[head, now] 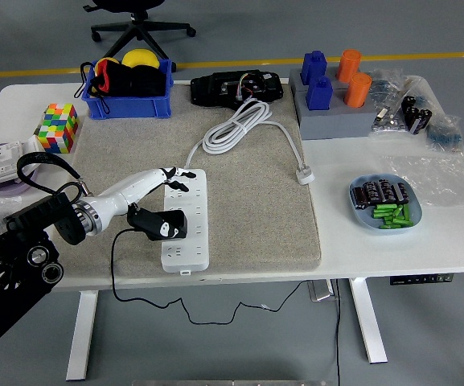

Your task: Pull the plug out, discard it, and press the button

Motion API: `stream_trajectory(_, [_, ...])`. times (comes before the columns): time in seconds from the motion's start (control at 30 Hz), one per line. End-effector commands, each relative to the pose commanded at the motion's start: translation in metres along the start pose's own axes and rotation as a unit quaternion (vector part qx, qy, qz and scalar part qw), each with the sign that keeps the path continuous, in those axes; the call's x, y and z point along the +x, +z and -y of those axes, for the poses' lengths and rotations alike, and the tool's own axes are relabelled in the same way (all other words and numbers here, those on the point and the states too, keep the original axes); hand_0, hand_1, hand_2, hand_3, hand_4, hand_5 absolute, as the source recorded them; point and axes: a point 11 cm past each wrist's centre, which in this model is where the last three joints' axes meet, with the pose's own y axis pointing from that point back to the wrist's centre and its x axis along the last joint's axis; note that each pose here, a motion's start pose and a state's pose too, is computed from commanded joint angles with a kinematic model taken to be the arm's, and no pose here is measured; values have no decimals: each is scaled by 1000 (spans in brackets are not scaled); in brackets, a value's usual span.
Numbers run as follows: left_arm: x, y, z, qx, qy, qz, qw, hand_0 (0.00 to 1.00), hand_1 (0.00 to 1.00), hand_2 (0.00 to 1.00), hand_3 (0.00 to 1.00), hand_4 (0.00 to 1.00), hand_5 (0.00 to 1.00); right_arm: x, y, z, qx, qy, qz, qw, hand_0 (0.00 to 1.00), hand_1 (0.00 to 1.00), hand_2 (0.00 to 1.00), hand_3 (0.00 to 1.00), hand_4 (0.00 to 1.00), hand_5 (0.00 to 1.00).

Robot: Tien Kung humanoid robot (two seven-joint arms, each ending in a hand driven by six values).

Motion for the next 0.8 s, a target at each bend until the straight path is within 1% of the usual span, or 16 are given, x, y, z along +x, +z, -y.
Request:
stream_trajectory(0.17, [-4, -2, 2, 7, -9, -2, 1000, 781, 622, 555, 775, 998, 2, -2, 0, 0, 0, -2, -1, 1000, 728, 680, 661, 641, 740, 582])
stream_trajectory(0.2, [-5, -3, 2, 8, -10, -2, 1000, 756, 591, 536, 746, 993, 2, -2, 0, 0, 1, -2, -1, 1000, 728, 680, 661, 641, 740, 582])
stream_trajectory(0.37, [-8, -8, 2, 15, -14, 0, 1000, 756, 591, 536, 746, 993, 2, 0, 2, 0, -2, 0, -2, 1000, 728, 680, 661, 641, 740, 582])
stream_trajectory(0.4, [-8, -8, 2, 16, -14, -1, 1000, 732, 581, 523, 689, 936, 2, 0, 3, 0, -3, 0, -2, 1000, 728, 680, 661, 641, 740, 582])
stream_trajectory(0.57, [-9, -10, 3, 17, -8, 0, 1000, 732, 581, 523, 689, 936, 2, -1, 2, 0, -2, -1, -2, 1000, 728, 680, 661, 641, 740, 582])
stream_trajectory(0.6, [-9, -10, 3, 17, -8, 0, 1000, 649, 552, 501, 626, 845, 2, -1, 2, 0, -2, -1, -2, 1000, 728, 680, 661, 642, 740, 582])
stream_trajectory(0.77, [-8, -6, 3, 6, -3, -4, 1000, 649, 552, 501, 626, 845, 2, -2, 3, 0, -3, -1, -2, 1000, 728, 680, 661, 642, 740, 582])
stream_trajectory(0.8, [-7, -6, 3, 6, -3, -4, 1000, 688, 622, 584, 669, 857, 2, -2, 3, 0, -3, -1, -1, 1000, 728, 680, 662, 641, 740, 583])
